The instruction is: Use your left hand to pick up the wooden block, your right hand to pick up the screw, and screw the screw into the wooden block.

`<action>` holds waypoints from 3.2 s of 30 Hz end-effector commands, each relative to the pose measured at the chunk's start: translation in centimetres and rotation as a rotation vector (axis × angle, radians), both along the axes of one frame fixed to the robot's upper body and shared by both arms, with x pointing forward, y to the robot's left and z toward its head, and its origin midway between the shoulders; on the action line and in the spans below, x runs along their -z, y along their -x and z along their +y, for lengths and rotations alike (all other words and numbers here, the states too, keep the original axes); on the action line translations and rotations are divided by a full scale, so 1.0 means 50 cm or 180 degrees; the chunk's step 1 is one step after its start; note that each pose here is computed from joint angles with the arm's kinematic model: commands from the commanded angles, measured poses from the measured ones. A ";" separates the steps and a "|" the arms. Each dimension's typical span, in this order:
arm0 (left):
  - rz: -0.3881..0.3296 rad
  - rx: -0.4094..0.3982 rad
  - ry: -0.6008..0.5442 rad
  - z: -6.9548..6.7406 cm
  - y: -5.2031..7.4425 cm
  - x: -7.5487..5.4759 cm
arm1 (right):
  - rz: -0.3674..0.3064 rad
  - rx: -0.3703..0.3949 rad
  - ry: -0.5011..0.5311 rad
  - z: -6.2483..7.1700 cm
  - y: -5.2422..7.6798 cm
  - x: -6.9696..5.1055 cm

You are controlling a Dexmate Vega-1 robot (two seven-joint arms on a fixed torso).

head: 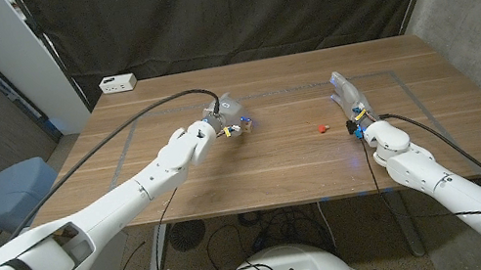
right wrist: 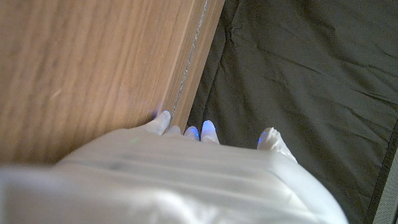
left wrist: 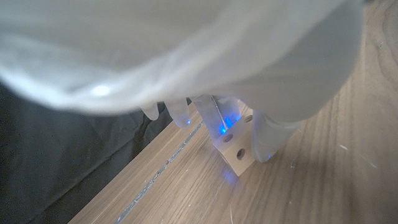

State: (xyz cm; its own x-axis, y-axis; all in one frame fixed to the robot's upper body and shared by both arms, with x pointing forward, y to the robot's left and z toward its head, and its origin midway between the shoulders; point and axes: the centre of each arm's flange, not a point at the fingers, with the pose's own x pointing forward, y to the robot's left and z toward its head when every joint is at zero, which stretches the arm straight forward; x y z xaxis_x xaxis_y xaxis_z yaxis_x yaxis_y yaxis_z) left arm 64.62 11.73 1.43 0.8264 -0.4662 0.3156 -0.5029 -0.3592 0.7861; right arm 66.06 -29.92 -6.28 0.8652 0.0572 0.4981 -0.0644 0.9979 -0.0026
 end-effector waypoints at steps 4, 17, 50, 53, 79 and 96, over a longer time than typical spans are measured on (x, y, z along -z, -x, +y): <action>-0.0008 -0.0005 0.0069 -0.016 -0.007 0.001 | 0.0023 0.0010 0.0001 -0.008 -0.002 0.003; -0.0032 0.0010 0.0077 -0.026 -0.009 0.003 | 0.0032 0.0010 -0.0007 -0.014 -0.002 0.006; -0.0166 -0.0001 0.0140 -0.019 0.002 0.003 | 0.0032 -0.0011 0.0006 -0.013 -0.001 0.005; -0.0182 -0.0005 0.0157 -0.015 0.005 -0.002 | 0.0027 -0.0009 0.0012 -0.013 0.000 0.003; -0.0241 0.0212 0.0807 -0.007 0.034 -0.048 | -0.0061 -0.0037 0.0076 -0.009 0.019 -0.022; -0.0174 0.0503 0.1504 -0.020 0.045 -0.074 | -0.0078 0.0188 0.0446 -0.022 0.053 -0.073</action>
